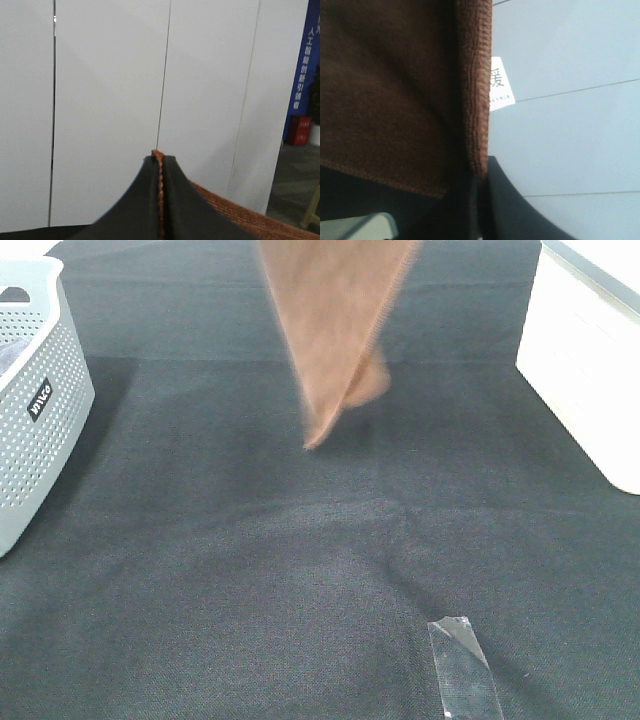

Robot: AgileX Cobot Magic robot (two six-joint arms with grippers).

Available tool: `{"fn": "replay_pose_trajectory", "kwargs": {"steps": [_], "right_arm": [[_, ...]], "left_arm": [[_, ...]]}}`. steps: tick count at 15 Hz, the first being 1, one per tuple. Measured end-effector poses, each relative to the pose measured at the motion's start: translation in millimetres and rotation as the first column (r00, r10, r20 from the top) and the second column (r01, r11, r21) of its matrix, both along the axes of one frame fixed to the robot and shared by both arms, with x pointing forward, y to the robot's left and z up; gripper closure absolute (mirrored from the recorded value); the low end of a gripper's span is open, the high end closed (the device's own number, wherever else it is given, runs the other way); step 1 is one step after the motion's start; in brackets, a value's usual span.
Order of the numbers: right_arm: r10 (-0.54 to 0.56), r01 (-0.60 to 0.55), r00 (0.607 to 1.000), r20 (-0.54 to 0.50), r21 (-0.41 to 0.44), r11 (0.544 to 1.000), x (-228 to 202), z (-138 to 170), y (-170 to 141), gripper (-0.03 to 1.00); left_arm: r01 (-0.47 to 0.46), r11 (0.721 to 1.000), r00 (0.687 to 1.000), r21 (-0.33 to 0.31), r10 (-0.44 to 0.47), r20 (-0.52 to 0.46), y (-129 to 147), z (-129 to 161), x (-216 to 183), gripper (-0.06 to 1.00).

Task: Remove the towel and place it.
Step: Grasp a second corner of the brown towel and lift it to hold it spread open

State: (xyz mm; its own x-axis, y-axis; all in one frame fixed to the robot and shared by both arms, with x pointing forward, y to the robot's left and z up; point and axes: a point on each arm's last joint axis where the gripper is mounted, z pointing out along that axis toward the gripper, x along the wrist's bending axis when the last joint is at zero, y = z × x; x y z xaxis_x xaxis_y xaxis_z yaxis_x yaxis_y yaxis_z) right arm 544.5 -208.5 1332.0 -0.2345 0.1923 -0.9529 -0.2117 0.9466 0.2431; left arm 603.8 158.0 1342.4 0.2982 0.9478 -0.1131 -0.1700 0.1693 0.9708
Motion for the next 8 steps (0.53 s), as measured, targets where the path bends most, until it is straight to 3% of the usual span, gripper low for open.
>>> {"fn": "replay_pose_trajectory", "kwargs": {"steps": [2,3,6,8], "right_arm": [[-0.05,0.051,0.987,0.153,-0.001,0.999,10.9,8.5,-0.8,0.97],[-0.053,0.053,0.974,0.219,0.006,0.999,16.2,11.5,1.7,0.97],[-0.047,0.04,0.929,0.368,0.027,0.999,32.4,15.2,7.5,0.97],[-0.034,0.024,0.902,0.431,0.028,0.999,62.4,-0.5,16.1,0.97]], "left_arm": [[0.026,0.989,0.999,-0.143,-0.023,0.022,7.1,2.1,6.0,0.94],[0.044,0.982,0.998,-0.182,-0.036,0.049,7.6,1.8,10.2,0.94],[0.097,0.978,0.98,-0.186,-0.061,0.188,3.4,-3.6,27.1,0.94],[0.134,0.975,0.96,-0.178,-0.083,0.267,-0.7,-20.2,49.4,0.94]]}}
